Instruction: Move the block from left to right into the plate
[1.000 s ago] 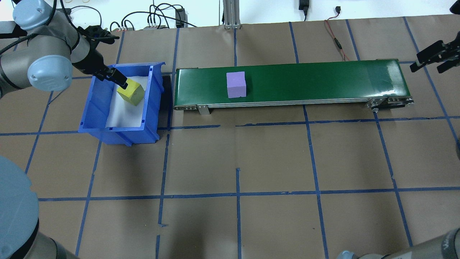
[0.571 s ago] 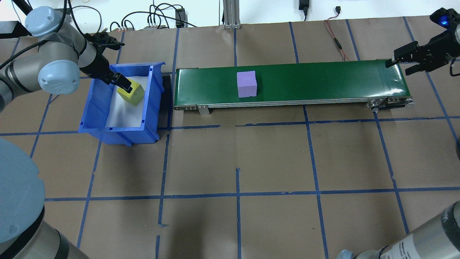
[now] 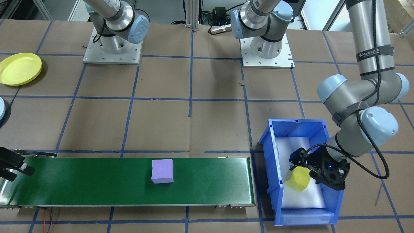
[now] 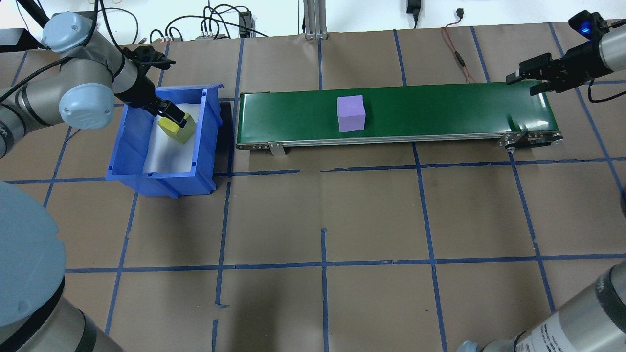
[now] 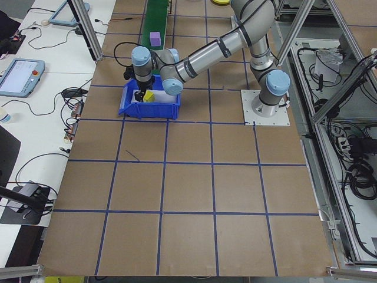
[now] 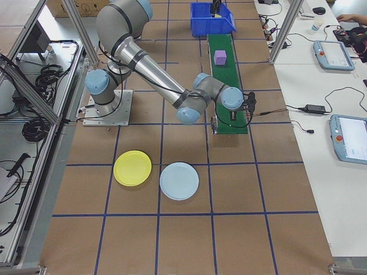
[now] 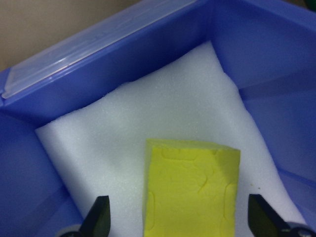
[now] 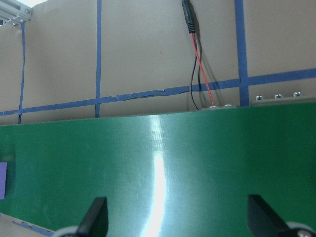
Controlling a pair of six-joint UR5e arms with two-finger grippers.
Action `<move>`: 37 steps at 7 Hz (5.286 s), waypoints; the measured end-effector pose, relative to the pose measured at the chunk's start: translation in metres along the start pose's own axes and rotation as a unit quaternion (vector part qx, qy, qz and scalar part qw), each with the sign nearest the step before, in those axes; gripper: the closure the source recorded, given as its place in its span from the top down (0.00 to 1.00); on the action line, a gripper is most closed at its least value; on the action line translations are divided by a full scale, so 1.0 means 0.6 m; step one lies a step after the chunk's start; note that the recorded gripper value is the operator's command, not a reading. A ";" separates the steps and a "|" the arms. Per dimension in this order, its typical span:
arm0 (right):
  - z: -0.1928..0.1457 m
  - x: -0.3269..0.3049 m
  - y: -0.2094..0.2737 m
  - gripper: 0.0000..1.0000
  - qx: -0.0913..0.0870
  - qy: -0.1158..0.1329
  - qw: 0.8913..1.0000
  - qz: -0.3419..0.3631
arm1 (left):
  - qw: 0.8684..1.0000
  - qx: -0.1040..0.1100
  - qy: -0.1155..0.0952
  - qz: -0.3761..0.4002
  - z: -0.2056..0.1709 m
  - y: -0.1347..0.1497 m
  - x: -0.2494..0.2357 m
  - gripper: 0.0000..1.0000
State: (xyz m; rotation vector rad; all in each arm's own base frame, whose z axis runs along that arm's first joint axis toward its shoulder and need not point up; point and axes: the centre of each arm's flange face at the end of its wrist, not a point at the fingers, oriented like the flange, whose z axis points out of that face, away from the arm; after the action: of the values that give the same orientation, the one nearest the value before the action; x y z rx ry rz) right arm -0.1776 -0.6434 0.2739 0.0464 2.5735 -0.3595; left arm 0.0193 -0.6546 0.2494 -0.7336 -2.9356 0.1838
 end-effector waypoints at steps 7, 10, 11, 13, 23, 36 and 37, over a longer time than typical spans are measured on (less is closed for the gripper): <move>0.042 -0.018 0.003 1.00 0.003 -0.027 1.000 -0.010 | 1.000 -0.006 0.005 0.011 0.012 0.002 0.011 0.36; 0.068 -0.068 -0.003 1.00 -0.008 -0.034 0.999 0.005 | 0.997 0.059 -0.048 0.006 -0.176 -0.035 0.134 0.36; 0.078 -0.087 -0.004 1.00 -0.014 -0.035 0.999 0.019 | 0.995 0.075 -0.058 0.009 -0.222 -0.034 0.163 0.36; 0.089 -0.107 -0.006 1.00 -0.019 -0.036 0.998 0.038 | 0.995 0.087 -0.052 -0.011 -0.239 -0.046 0.211 0.36; 0.161 -0.193 0.009 1.00 -0.041 -0.035 0.998 0.019 | 0.993 0.061 -0.008 -0.097 -0.077 -0.133 0.379 1.00; -0.179 0.043 0.072 0.33 -0.120 0.311 0.929 -0.158 | 0.962 -0.099 -0.031 -0.254 -0.416 0.098 0.387 1.00; -0.241 0.129 0.118 0.34 -0.128 0.313 0.929 -0.151 | 0.966 -0.101 -0.030 -0.235 -0.412 0.099 0.384 1.00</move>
State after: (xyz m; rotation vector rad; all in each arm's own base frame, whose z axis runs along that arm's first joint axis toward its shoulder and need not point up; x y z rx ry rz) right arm -0.3097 -0.5403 0.3352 -0.3952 3.2495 -0.1195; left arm -0.1218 -0.4712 0.5023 -0.0319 -3.1098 -0.1397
